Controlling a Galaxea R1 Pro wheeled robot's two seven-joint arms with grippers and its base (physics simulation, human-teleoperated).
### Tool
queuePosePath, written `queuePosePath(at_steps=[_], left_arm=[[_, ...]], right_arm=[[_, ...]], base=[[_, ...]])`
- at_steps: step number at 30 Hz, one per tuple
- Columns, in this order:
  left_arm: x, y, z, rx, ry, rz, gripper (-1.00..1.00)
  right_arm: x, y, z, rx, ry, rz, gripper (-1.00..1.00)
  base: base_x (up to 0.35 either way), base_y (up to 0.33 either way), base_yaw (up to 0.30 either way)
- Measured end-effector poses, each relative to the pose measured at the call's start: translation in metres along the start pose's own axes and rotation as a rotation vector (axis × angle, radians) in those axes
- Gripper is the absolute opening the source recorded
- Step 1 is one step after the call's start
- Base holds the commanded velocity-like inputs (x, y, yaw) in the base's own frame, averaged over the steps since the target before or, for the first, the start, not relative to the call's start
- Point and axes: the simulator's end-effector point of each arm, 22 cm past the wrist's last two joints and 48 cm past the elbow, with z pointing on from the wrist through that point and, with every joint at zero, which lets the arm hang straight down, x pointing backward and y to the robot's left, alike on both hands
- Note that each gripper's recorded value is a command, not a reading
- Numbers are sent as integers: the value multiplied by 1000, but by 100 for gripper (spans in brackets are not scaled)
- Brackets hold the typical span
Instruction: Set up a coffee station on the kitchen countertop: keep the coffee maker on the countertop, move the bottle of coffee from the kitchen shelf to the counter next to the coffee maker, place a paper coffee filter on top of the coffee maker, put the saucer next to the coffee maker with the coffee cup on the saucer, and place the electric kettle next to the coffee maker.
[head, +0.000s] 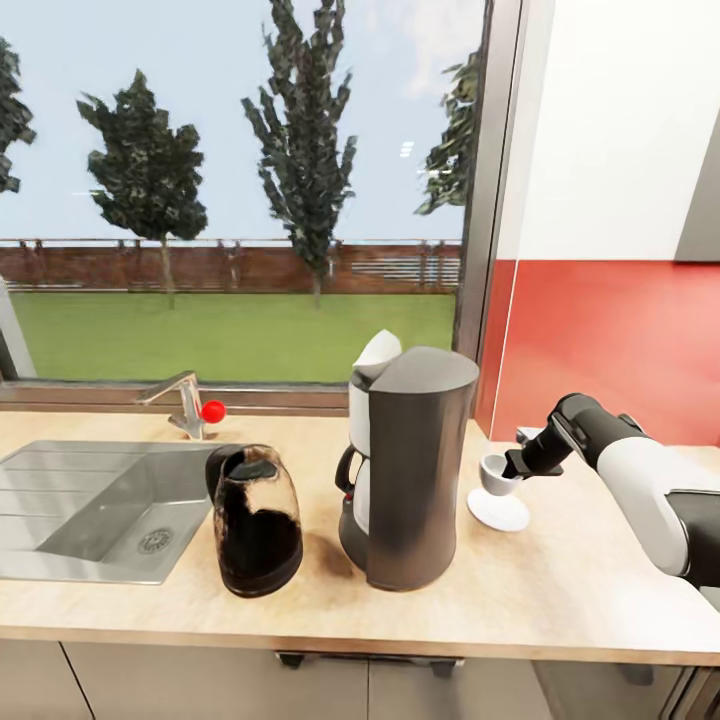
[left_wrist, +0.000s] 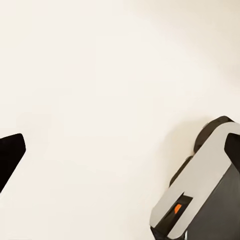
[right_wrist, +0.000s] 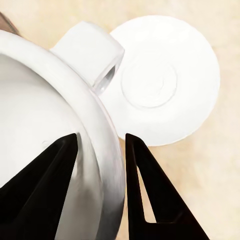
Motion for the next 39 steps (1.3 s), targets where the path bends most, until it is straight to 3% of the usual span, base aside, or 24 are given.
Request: queuePosePath(at_steps=[15,39], left_arm=[[8,-3,19,-6,3,1,100],[21,-8,19,-37,15,-8,100]], right_arm=[[7,-14,16,14,-9,4,-100],[10,-33,11,44,-13,19,-100]], base=[[0,0,0],[34,0,0]])
